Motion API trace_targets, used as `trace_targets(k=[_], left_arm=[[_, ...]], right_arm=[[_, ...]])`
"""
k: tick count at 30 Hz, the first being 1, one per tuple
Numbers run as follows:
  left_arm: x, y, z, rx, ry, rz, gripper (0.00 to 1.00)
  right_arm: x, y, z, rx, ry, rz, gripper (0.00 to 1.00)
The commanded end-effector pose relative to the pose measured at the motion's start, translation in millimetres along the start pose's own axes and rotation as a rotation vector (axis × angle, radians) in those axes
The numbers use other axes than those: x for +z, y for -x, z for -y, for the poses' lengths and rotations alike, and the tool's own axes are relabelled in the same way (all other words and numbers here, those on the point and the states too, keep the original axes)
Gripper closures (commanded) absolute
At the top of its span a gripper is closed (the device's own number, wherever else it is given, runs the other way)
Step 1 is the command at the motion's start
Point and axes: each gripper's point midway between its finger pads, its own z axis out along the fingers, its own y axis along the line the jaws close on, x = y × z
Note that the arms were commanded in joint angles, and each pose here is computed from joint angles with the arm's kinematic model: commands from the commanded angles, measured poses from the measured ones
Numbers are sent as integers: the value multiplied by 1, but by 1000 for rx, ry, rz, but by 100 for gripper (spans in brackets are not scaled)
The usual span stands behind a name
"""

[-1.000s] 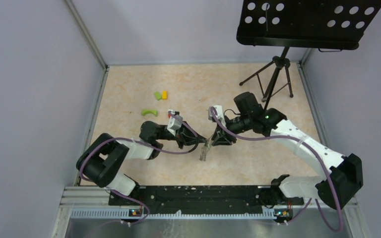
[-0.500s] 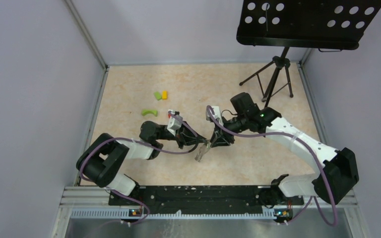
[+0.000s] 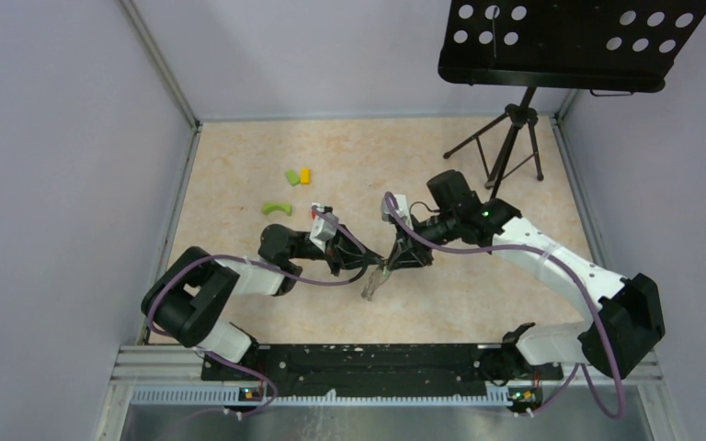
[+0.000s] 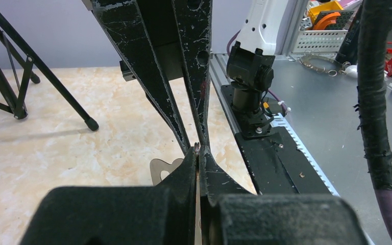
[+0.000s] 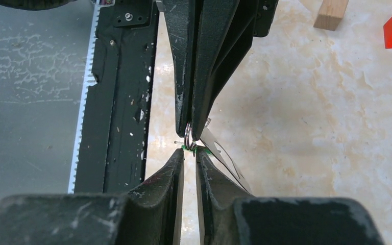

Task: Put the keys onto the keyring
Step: Adjust the key on the keyring.

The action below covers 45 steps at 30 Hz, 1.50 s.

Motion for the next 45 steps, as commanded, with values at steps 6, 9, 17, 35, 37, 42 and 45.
trace_targets(k=[6,9,17,35,37,42,45], left_arm=[[4,43,11,269,-43,125,100],[4,43,13,270,-51,122,100],[5,44,18,273,-71,118,100],[8,43,25,285,-103,114,100],[8,43,26,287,-105,113,100],[9,42,26,294,-108,113,100],[9,41,26,298,-107,111,100]], right_arm=[[0,13,3,-32,9,47,100],[1,13,3,-34,5,50,100],[5,9,8,-17,3,43,100],[9,13,11,7,17,52,100],[9,14,12,9,15,53,100],[11,15,14,25,15,53,100],[11,17,13,28,21,56,100]])
